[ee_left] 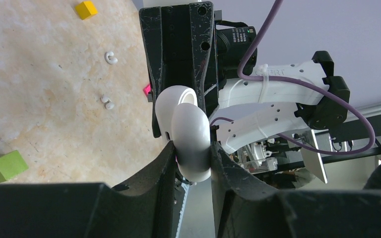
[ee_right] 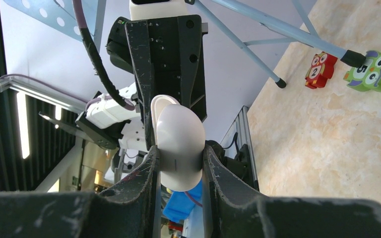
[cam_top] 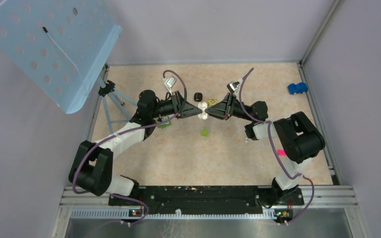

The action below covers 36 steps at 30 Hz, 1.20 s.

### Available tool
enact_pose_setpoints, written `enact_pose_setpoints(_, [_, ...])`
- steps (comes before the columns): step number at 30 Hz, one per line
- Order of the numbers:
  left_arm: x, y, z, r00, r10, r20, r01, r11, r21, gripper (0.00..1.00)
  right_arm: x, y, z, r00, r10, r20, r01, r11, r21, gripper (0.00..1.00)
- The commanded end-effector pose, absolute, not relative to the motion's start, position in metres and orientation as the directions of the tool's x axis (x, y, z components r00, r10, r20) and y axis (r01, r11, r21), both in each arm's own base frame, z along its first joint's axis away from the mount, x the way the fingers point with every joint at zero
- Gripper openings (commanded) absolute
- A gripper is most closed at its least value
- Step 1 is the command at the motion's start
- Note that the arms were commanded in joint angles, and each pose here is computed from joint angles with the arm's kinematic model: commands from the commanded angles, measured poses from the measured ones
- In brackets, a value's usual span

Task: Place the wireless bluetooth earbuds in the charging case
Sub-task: Pass from the right arm to the left

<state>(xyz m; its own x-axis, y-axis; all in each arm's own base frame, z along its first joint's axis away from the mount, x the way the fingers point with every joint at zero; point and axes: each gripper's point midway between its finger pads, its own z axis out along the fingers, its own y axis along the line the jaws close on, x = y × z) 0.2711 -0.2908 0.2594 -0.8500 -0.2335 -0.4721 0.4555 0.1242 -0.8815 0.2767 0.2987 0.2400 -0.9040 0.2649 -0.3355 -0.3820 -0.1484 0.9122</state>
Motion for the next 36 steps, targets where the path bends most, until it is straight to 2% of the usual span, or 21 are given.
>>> enact_pose_setpoints(1, [0.275,-0.289,0.27,-0.812,-0.251,-0.526,0.513,0.122,-0.85,0.24,0.261,0.299,0.277,-0.806,0.3,-0.511,-0.582,-0.245,0.775,0.0])
enact_pose_setpoints(5, [0.275,-0.289,0.271,-0.809,-0.256,-0.53,0.515,0.126,-0.848,0.14,0.262,0.299,0.276,-0.811,0.301,-0.502,-0.575,-0.245,0.781,0.01])
enact_pose_setpoints(8, [0.279,-0.288,0.268,-0.804,-0.254,-0.538,0.513,0.163,-0.843,0.0,0.262,0.299,0.274,-0.818,0.299,-0.492,-0.564,-0.244,0.789,0.35])
enact_pose_setpoints(11, [0.283,-0.286,0.263,-0.791,-0.247,-0.56,0.516,0.221,-0.827,0.0,0.264,0.297,0.272,-0.819,0.31,-0.483,-0.559,-0.237,0.795,0.69])
enact_pose_setpoints(12, [0.285,-0.284,0.262,-0.787,-0.248,-0.565,0.516,0.237,-0.823,0.0,0.266,0.294,0.27,-0.82,0.32,-0.475,-0.554,-0.23,0.8,0.77])
enact_pose_setpoints(13, [0.286,-0.283,0.26,-0.788,-0.243,-0.566,0.512,0.251,-0.821,0.0,0.267,0.291,0.268,-0.82,0.331,-0.467,-0.549,-0.222,0.806,0.8])
enact_pose_setpoints(21, [0.291,-0.264,0.25,-0.791,-0.222,-0.57,0.498,0.309,-0.81,0.0,0.286,0.238,0.234,-0.815,0.395,-0.423,-0.478,-0.048,0.877,0.84])
enact_pose_setpoints(23, [0.29,-0.262,0.248,-0.793,-0.189,-0.579,0.507,0.32,-0.8,0.0,0.293,0.225,0.219,-0.814,0.404,-0.417,-0.436,0.048,0.899,0.85])
enact_pose_setpoints(25, [0.288,-0.262,0.243,-0.803,-0.138,-0.579,0.515,0.327,-0.792,0.0,0.302,0.22,0.192,-0.824,0.377,-0.423,-0.36,0.228,0.905,0.85])
enact_pose_setpoints(27, [0.285,-0.262,0.237,-0.814,-0.101,-0.572,0.516,0.327,-0.792,0.0,0.31,0.206,0.16,-0.797,0.3,-0.524,-0.306,0.547,0.779,0.86])
enact_pose_setpoints(28, [0.283,-0.263,0.235,-0.816,-0.091,-0.57,0.518,0.323,-0.792,0.0,0.315,0.191,0.148,-0.767,0.238,-0.595,-0.28,0.711,0.645,0.86])
enact_pose_setpoints(29, [0.282,-0.263,0.233,-0.818,-0.085,-0.568,0.518,0.318,-0.794,0.0,0.317,0.175,0.142,-0.751,0.183,-0.634,-0.244,0.815,0.525,0.87])
enact_pose_setpoints(32, [0.277,-0.264,0.228,-0.826,-0.065,-0.56,0.519,0.298,-0.801,0.0,0.318,0.135,0.13,-0.74,0.171,-0.65,-0.098,0.929,0.356,0.87])
enact_pose_setpoints(36, [0.272,-0.267,0.222,-0.833,-0.029,-0.552,0.524,0.277,-0.805,0.0,0.303,0.123,0.111,-0.757,0.2,-0.622,-0.032,0.94,0.34,0.88])
